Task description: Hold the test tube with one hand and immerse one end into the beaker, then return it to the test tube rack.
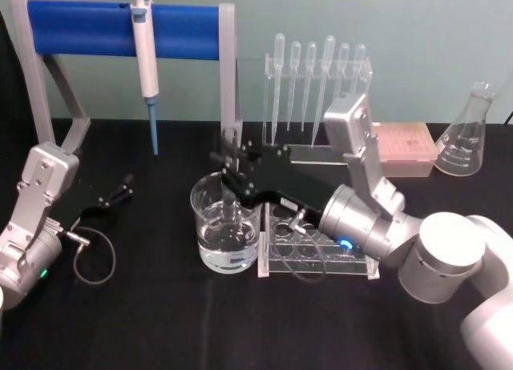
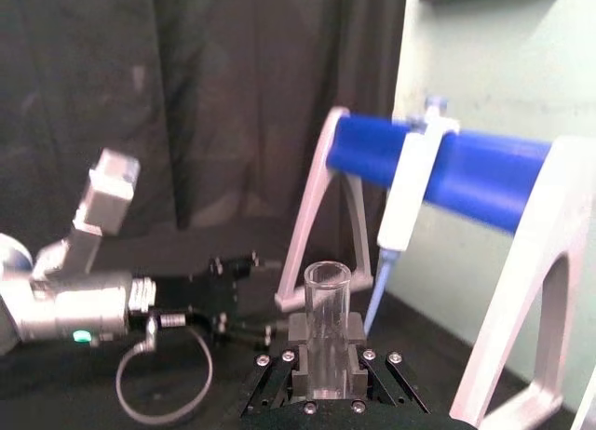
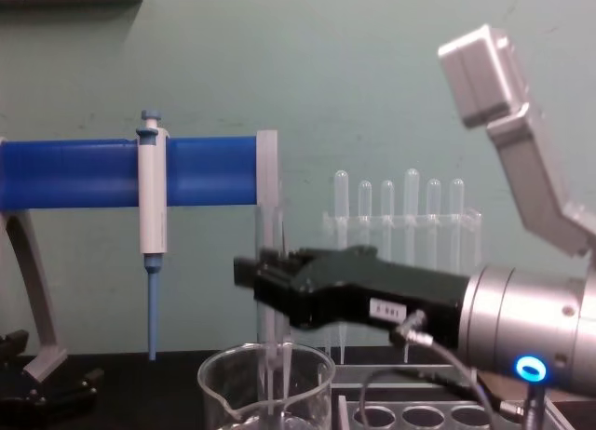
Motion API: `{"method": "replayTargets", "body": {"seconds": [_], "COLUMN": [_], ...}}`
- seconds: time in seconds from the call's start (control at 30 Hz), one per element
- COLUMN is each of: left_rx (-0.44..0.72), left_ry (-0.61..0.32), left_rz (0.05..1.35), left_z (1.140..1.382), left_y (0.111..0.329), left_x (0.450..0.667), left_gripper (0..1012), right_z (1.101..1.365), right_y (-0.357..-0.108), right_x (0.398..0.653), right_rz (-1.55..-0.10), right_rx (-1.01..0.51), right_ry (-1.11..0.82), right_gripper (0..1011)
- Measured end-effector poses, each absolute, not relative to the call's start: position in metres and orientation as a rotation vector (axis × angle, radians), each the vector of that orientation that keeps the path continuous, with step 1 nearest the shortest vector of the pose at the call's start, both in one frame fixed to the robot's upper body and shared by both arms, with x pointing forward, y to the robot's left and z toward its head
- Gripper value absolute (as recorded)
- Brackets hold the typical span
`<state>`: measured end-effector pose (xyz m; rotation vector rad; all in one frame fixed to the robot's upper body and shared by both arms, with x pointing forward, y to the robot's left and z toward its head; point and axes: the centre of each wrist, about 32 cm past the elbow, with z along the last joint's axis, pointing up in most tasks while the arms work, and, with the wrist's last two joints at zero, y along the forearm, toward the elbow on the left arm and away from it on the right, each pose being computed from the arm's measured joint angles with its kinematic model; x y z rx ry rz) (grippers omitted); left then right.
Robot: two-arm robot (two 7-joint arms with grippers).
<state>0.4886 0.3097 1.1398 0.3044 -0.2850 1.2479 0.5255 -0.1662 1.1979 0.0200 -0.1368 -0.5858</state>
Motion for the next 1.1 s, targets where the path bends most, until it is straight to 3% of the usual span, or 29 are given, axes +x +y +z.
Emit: {"method": "replayTargets", "body": {"seconds": [0.7, 0.9, 1.1], "left_rx": [0.304, 0.304, 0.304], "left_ry": [-0.285, -0.285, -0.285], "left_rz": [1.248, 1.248, 1.248], "left_z": [1.140, 1.140, 1.140], "left_y": [0.310, 0.310, 0.310], "left_x": [0.489, 0.489, 0.489], "left_gripper": [1000, 1000, 1000], "right_z": [1.284, 1.295, 1.287], "right_y": [-0.194, -0.218, -0.239], "right_x": [0.497, 0.480, 0.469], "right_rz": [-0.595, -0.663, -0.727], "right_rx": [0.125, 0.087, 0.041], "right_ry": [-0.209, -0.213, -0.197], "right_gripper": [224, 224, 224]}}
